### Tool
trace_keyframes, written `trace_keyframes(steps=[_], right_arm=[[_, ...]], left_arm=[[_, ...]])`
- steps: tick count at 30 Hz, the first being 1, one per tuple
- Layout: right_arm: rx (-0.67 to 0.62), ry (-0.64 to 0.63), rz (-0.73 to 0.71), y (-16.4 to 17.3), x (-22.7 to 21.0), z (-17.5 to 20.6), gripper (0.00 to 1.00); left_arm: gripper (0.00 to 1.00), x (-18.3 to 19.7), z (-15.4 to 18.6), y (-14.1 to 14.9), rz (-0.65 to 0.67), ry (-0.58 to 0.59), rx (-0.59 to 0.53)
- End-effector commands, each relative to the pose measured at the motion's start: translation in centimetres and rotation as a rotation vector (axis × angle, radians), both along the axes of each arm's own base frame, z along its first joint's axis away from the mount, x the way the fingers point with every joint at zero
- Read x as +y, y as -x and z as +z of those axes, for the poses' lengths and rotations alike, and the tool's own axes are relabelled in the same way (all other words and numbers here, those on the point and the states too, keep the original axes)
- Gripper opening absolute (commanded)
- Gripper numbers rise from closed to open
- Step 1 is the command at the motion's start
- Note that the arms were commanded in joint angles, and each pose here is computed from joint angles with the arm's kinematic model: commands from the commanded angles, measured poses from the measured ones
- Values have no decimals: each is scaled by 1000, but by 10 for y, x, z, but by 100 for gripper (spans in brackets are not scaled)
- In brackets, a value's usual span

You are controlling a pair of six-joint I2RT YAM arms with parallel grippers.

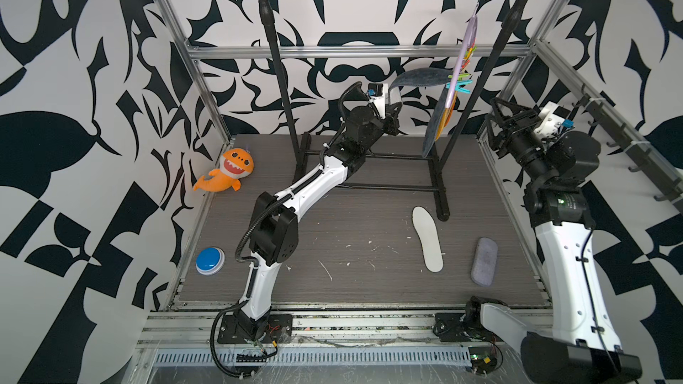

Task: Take the shoe insoles off the hanger
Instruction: Remove the insole from the hanger, then open the clamp at the hanger.

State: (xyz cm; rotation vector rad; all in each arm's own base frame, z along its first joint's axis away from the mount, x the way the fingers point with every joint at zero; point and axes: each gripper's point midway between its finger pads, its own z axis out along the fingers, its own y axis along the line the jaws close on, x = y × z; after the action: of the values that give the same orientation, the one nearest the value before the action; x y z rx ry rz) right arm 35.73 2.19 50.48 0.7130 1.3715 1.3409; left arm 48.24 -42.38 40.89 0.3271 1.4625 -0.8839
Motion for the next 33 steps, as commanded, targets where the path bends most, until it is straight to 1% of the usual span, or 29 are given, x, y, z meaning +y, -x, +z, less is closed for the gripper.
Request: trace_keyframes(steps=[1, 5, 9, 13, 23, 27, 33], right_arm=[[-131, -40, 56, -2, 4, 43, 60], [-129, -42, 81, -16, 4, 47, 62], [-142, -39, 87, -18, 5, 50, 67], [-140, -43, 95, -22, 6, 52, 69], [-132, -60, 131, -39, 15, 58, 65], [-120, -65, 141, -46, 19, 56, 65], [-133, -62, 176, -52, 32, 63, 66]], left_arm=[[0, -2, 6, 0, -16, 13, -2], [0, -1, 9, -1, -10, 12, -10], [0, 0, 11, -3, 1, 11, -17], [0, 0, 11, -5, 5, 13, -20], [0, -2, 3, -10, 13, 7, -11], [0, -2, 2, -11, 15, 7, -13], [0, -2, 3, -11, 15, 6, -15]])
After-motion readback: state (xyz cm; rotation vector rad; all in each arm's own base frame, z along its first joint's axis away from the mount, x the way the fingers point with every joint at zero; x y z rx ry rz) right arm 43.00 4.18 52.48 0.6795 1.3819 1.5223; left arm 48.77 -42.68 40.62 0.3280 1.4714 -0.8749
